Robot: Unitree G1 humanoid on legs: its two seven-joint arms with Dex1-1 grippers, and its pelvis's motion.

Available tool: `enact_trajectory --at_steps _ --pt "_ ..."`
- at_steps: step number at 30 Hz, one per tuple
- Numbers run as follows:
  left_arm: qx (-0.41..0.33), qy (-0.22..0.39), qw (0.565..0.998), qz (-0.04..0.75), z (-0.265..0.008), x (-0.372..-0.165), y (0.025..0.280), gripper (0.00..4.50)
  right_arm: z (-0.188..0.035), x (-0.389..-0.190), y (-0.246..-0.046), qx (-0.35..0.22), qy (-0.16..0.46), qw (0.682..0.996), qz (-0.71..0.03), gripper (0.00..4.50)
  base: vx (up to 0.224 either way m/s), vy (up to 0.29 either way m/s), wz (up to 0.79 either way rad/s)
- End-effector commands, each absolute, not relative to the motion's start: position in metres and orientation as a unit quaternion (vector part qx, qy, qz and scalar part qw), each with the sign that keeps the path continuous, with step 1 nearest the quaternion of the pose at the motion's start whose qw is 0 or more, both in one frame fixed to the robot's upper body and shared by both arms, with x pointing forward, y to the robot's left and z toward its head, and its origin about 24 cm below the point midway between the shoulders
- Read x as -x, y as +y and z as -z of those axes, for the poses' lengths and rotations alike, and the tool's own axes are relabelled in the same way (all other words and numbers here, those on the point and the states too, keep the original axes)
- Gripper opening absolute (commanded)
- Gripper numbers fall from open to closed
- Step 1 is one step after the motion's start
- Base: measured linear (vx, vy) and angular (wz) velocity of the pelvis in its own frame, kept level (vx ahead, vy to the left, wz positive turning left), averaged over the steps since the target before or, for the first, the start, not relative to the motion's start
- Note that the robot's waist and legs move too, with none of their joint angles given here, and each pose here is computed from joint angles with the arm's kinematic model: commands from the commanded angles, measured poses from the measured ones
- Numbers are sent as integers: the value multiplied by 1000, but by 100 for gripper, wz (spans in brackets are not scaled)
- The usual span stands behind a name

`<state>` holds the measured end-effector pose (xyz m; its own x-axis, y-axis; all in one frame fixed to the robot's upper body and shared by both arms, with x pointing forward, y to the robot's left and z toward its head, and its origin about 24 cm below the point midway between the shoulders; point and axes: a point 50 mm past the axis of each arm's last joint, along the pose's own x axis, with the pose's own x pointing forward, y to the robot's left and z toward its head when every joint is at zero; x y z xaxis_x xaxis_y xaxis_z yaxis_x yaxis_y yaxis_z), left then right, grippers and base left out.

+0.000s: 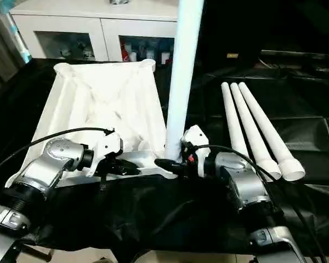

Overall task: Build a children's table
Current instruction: Rotate leg to tighten

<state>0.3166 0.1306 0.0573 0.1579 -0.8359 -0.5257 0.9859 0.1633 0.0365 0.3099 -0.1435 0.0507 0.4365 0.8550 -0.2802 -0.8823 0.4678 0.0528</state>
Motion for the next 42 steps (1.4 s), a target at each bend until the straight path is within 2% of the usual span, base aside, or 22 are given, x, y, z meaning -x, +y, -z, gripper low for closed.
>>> enact_trajectory --at_steps 1,3,5,6,7,8,10,14,17,19,22,23,26,29,30,32,35,38,40,42 --pt "-202 207 766 574 -55 -325 128 0 -37 -313 -146 64 161 872 -457 266 0 0 0" --pt "-186 206 809 518 -56 -337 119 0 -25 -325 -149 64 186 914 -356 266 0 0 0" --pt "-183 206 820 502 -56 -340 116 0 -22 -327 -149 59 195 921 -333 266 0 0 0" --pt "-176 214 857 434 -56 -352 109 0 -14 -335 -147 27 214 940 -265 265 0 0 0" --pt "-176 214 857 434 -56 -352 109 0 -14 -335 -147 27 214 940 -265 265 0 0 0" --pt "-166 217 875 399 -57 -358 101 0 -12 -339 -142 8 222 947 -232 265 0 0 0" --pt "-149 216 888 377 -58 -361 88 0 -12 -345 -133 -9 223 953 -205 265 0 0 0" --pt "-132 211 892 377 -60 -361 60 0 -20 -355 -110 -19 206 959 -192 265 0 0 0" --pt "-135 207 888 387 -59 -360 50 0 -26 -360 -99 -15 194 962 -189 265 0 0 0" --pt "-137 205 886 393 -59 -359 48 0 -29 -362 -96 -26 188 964 -189 335 0 0 0" --pt "-138 202 884 399 -59 -359 48 0 -32 -364 -94 -35 177 965 -190 344 0 0 0" --pt "-139 200 883 402 -59 -359 48 0 -34 -365 -95 -29 168 967 -189 361 0 0 0" --pt "-145 187 876 419 -60 -358 47 0 -43 -367 -107 -20 123 976 -178 361 0 0 0" --pt "-143 181 880 415 -60 -358 46 0 -49 -367 -118 -33 98 981 -164 361 0 0 0" --pt "-131 179 881 417 -61 -357 45 28 -50 -365 -123 -32 90 982 -162 373 0 0 0" --pt "-103 164 887 420 -66 -357 43 55 -53 -360 -133 -30 72 984 -161 378 0 0 0" --pt "-81 130 900 409 -77 -359 46 65 -55 -347 -144 -26 58 984 -164 378 0 0 0" --pt "-79 104 919 373 -88 -363 61 96 -52 -330 -149 -19 57 982 -177 378 0 0 0" --pt "-80 101 923 363 -90 -364 66 107 -51 -327 -149 -20 57 982 -179 378 0 0 0" --pt "-101 97 944 299 -97 -369 99 128 -48 -318 -144 -18 65 979 -193 378 0 0 0"
